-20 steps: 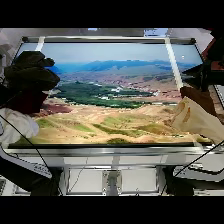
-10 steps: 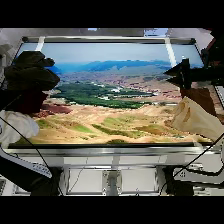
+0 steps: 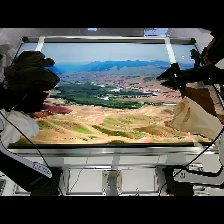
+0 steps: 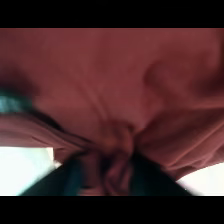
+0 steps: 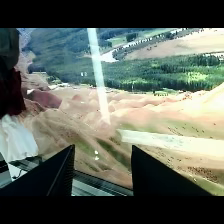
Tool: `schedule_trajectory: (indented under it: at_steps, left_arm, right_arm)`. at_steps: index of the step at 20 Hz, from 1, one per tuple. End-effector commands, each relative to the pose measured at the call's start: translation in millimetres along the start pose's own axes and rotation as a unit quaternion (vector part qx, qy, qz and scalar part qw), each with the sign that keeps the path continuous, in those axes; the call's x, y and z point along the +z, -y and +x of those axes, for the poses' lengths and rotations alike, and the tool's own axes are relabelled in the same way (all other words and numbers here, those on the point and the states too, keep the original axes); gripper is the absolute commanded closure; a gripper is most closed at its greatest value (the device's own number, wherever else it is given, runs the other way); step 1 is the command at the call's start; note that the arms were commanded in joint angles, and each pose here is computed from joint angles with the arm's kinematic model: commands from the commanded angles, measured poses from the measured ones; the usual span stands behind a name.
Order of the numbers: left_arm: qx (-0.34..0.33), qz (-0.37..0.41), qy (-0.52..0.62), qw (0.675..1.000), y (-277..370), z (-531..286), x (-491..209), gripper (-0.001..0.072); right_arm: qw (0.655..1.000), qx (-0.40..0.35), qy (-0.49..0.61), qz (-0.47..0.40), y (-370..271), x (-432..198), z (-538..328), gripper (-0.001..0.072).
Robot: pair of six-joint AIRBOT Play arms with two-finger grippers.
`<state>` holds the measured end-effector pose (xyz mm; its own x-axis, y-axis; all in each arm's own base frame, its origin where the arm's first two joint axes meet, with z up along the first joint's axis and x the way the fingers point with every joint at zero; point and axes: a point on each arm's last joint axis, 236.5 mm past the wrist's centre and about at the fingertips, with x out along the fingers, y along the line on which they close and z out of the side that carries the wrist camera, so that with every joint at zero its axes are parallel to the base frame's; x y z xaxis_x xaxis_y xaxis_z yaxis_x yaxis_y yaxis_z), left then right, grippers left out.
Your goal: Fold the shirts.
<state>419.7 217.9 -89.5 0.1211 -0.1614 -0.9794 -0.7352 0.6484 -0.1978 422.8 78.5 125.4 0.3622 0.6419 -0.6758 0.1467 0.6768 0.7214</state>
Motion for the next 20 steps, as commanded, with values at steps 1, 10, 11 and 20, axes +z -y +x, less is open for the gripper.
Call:
schedule_trajectory:
  at_steps: [1, 10, 11, 20]
  left_arm:
    - [-0.092, 0.039, -0.002, 0.995, 42, 3, 0, 0.0695]
    - [-0.405, 0.254, -0.104, 0.872, 248, -108, -126, 0.0696]
    - [-0.405, 0.285, -0.110, 0.862, 269, -112, -151, 0.0696]
    - [-0.408, 0.481, -0.119, 0.767, 440, -73, -429, 0.0696]
  right_arm:
    - [1.000, -0.015, -0.002, -0.008, 4, -2, 3, 0.0306]
    - [0.997, 0.050, 0.051, -0.025, -28, 23, 1, 0.0306]
    - [0.996, 0.067, 0.057, -0.023, -36, 25, -1, 0.0306]
    - [0.989, 0.118, 0.075, -0.038, -46, 35, -20, 0.0306]
